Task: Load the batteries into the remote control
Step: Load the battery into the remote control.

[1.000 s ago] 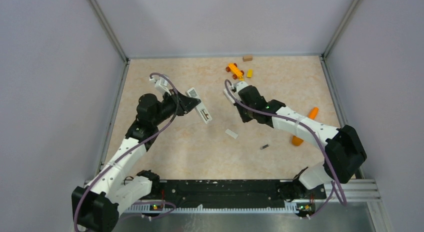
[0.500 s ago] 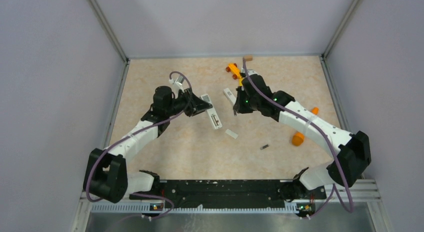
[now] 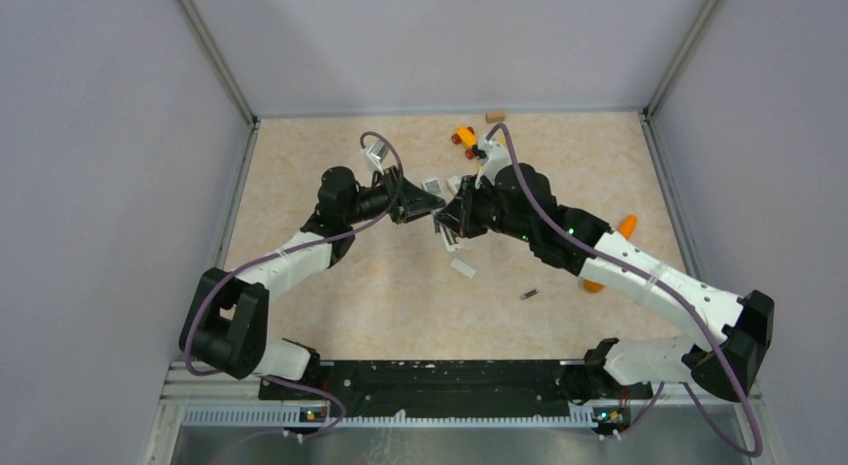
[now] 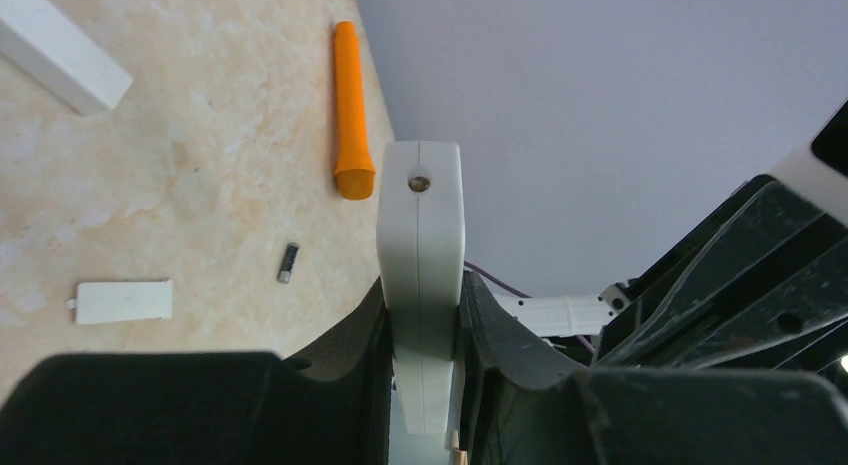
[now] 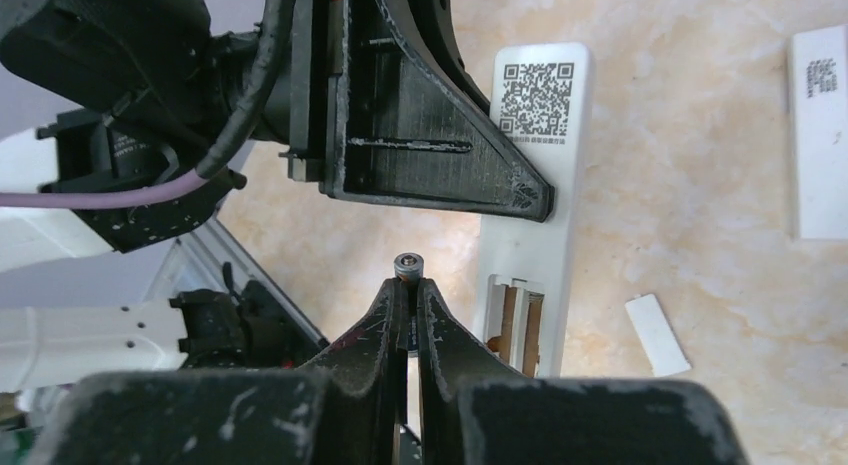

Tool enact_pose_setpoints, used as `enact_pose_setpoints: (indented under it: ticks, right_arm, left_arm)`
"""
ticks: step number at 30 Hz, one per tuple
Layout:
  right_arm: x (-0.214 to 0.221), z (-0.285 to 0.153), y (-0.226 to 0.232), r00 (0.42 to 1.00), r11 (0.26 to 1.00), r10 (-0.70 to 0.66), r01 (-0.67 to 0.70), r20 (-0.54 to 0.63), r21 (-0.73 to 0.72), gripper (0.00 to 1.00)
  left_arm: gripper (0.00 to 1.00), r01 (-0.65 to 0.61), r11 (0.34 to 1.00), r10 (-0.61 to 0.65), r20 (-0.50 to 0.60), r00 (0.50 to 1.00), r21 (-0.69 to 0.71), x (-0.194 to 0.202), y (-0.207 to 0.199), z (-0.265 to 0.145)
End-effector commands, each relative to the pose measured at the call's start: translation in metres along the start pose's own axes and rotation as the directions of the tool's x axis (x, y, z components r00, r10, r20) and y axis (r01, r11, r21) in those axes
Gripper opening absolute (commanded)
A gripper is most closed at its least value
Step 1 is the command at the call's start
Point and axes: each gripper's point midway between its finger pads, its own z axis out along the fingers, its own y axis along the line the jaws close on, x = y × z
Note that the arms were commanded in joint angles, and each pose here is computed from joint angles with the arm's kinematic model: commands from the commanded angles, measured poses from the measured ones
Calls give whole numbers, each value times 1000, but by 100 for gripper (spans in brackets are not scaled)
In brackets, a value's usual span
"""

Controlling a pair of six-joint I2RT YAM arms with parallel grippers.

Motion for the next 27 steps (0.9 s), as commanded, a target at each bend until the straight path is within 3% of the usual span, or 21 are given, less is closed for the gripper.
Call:
enact_pose_setpoints:
  ticks: [1,16,27]
  right_arm:
    - [-19,-4,3,984,989,-141,136,108,52,0]
    - [-32,-21,1,961,975,-216,202,175,94,0]
    - [-12,-18,1,958,964,-266,263,103,47,0]
  left_arm:
    - [0,-63,985,61,16,998,159,-8,-46,-2]
    - [0,-65,983,65,5,998,174,-5,-48,-3]
    - [0,-79,978,77,19,997,192,-8,-56,-5]
